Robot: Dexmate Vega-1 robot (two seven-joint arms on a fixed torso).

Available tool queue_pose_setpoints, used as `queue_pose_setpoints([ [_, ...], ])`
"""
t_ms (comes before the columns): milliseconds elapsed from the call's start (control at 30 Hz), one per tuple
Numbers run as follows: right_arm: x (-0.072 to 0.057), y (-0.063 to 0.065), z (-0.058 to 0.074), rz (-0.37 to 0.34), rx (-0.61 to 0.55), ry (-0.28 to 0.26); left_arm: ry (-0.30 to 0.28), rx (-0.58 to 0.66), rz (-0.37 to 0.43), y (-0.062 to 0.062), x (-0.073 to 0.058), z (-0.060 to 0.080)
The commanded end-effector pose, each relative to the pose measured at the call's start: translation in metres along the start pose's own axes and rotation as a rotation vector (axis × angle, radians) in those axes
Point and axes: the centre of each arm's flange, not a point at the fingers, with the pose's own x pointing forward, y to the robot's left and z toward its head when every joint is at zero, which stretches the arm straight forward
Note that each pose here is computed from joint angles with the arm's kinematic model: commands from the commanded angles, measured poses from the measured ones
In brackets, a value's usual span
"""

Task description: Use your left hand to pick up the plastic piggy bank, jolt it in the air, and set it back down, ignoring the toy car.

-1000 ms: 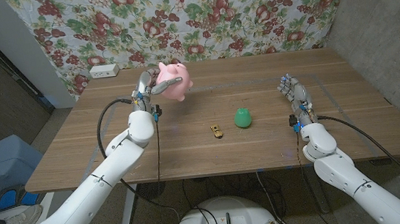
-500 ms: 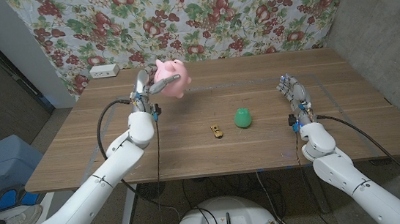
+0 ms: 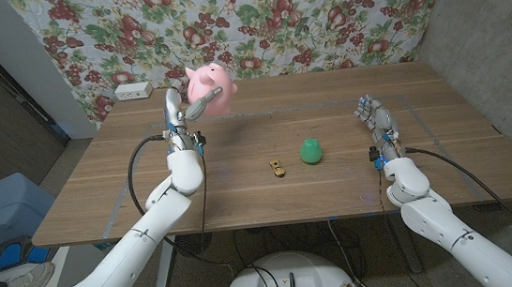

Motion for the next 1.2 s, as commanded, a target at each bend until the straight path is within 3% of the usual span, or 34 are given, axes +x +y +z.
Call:
queue_pose_setpoints([
  [33,0.0,-0.002,-0.001,0.0,0.006,-0.001,-0.12,-0.088,0.151,0.004,-0.013,0.001],
  [833,0.0,0.0,0.001,-0.002,0.001,-0.003,-0.088,-0.069,0.118,0.003,-0.011,0.0],
  [1100,-0.001,0.001,0.001,0.001,0.001,-0.001,0.003,-0.015,0.028,0.003,-0.008,0.0],
  [1200,-0.001,0.001,0.001,0.0,0.0,-0.001,0.068,0.025,-0.041,0.002,-0.004,0.001],
])
